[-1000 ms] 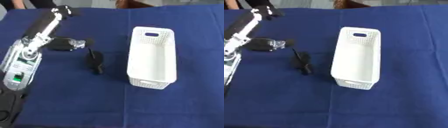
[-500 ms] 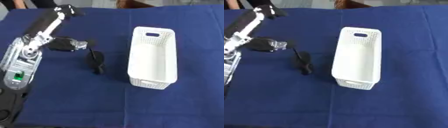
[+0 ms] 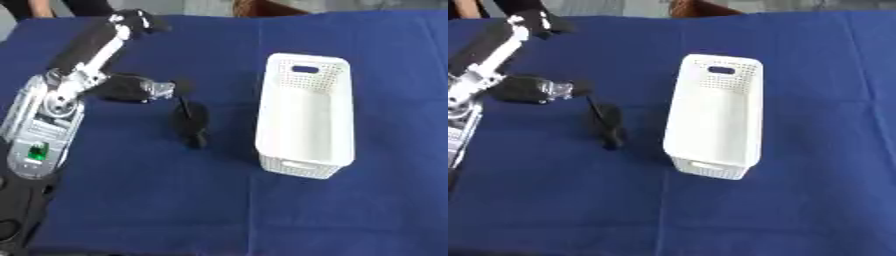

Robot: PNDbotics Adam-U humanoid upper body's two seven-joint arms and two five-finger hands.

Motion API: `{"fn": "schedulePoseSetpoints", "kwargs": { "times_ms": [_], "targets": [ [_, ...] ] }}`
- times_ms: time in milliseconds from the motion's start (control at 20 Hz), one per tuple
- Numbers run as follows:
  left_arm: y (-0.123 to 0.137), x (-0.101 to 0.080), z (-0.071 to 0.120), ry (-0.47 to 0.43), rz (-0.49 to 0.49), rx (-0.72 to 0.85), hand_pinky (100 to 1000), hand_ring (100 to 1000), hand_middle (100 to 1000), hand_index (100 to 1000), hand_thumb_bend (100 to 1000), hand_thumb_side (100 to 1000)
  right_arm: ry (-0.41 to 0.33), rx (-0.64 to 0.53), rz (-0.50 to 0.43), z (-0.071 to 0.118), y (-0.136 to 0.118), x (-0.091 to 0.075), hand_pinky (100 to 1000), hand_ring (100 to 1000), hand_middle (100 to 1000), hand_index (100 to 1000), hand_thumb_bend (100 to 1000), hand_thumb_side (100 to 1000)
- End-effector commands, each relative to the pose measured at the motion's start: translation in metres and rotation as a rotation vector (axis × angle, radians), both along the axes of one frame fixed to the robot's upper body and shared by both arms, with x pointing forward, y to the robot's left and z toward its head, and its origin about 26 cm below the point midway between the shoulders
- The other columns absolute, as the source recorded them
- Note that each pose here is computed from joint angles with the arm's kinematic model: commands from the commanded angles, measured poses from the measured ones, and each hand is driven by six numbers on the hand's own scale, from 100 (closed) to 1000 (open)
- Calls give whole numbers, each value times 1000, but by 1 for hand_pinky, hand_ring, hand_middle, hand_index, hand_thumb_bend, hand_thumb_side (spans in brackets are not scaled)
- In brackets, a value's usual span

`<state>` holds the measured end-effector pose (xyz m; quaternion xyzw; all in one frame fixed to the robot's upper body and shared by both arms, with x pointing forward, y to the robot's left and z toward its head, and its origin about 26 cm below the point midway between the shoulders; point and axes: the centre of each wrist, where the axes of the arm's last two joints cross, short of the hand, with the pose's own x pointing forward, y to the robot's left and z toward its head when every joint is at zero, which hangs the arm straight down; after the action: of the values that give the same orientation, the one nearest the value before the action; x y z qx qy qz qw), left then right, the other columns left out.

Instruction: Pick up objects on the table and place them in the box.

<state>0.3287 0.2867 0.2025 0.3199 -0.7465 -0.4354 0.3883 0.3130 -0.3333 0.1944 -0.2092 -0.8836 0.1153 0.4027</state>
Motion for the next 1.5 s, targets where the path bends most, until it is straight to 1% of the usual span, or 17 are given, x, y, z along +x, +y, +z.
{"fn": "schedulePoseSetpoints", "kwargs": {
  "times_ms": [50, 250, 550, 1050, 1300, 1500],
  "targets": [
    [0, 0, 4, -19, -13, -19, 762, 753, 758, 825, 890, 669, -19, -18, -10, 6, -3, -2, 597, 706, 812, 941, 100, 793],
    [-4, 1, 1, -23, -20, -61, 762, 751, 757, 824, 887, 677, -10, -3, -12, 2, -3, -2, 597, 705, 812, 942, 100, 796],
    [-7, 3, -3, -4, -35, -62, 764, 753, 760, 825, 883, 694, -10, 0, -11, 2, -3, -2, 597, 706, 812, 942, 100, 796],
    [-7, 5, -13, 57, -66, -26, 767, 754, 757, 824, 891, 704, -11, -1, -12, 3, -3, -1, 598, 706, 812, 942, 100, 796],
    [-6, 6, -19, 88, -68, -8, 766, 756, 763, 829, 892, 702, -12, -2, -9, 3, -3, -1, 598, 706, 812, 942, 100, 796],
    [-7, 8, -26, 96, -64, 3, 766, 757, 766, 833, 887, 713, -14, -1, -8, 4, -2, -1, 598, 707, 812, 942, 100, 797]
  ]
}}
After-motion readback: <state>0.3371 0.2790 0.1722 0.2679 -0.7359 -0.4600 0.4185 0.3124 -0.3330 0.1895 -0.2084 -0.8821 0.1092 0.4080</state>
